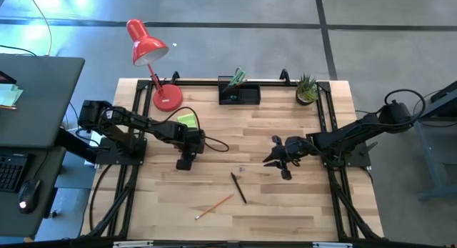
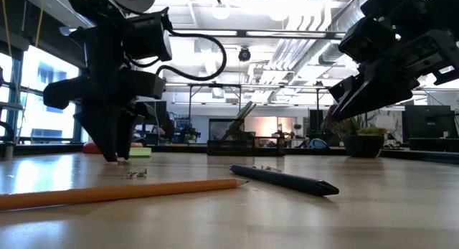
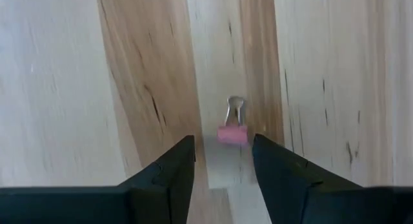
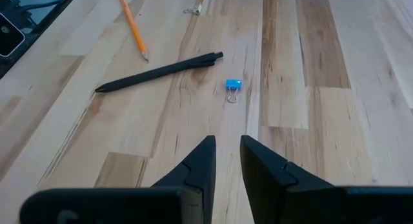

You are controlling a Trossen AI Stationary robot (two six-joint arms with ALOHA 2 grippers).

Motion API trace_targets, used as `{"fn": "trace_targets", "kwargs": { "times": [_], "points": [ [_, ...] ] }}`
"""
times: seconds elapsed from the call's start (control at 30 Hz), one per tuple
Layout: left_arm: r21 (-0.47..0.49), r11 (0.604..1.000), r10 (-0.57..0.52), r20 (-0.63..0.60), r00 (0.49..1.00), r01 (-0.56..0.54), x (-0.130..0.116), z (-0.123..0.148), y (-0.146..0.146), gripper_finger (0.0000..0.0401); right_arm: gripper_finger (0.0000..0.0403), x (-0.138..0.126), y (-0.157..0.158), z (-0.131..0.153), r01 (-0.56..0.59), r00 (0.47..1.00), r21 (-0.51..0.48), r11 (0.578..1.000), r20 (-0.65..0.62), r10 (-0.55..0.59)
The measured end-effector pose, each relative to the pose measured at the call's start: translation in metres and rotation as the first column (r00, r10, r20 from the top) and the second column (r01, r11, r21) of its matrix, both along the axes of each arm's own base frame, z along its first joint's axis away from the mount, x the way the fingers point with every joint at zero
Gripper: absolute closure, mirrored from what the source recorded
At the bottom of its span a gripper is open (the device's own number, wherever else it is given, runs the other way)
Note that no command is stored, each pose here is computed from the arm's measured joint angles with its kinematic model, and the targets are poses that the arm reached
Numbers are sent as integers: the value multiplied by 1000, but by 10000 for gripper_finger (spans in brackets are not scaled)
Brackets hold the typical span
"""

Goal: Pick and place office supplies into organizer
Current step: Put the pink binder clip into the desk organizer

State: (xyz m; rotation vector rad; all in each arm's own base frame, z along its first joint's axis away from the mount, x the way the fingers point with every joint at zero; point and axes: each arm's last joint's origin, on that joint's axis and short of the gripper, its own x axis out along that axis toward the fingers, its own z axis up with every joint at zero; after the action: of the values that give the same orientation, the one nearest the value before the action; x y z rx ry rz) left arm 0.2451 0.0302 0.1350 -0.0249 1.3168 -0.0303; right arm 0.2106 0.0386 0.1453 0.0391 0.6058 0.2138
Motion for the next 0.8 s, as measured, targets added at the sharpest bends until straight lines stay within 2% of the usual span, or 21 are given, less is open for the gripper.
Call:
{"fn": "trace_targets", "kwargs": {
  "times": [0.37, 0.63, 0.8],
  "points": [
    [6, 1000, 1, 43, 999, -1, 4, 1, 1, 256, 336, 0, 0, 0, 9, 1000, 12, 1000, -4, -9],
    [-14, 1000, -5, 15, 1000, 5, 3, -3, 0, 256, 336, 0, 0, 0, 10, 1000, 14, 1000, -5, -10],
    [25, 999, -24, -23, 999, 25, 7, -12, -6, 256, 336, 0, 0, 0, 10, 1000, 14, 1000, -5, -10]
  ]
}}
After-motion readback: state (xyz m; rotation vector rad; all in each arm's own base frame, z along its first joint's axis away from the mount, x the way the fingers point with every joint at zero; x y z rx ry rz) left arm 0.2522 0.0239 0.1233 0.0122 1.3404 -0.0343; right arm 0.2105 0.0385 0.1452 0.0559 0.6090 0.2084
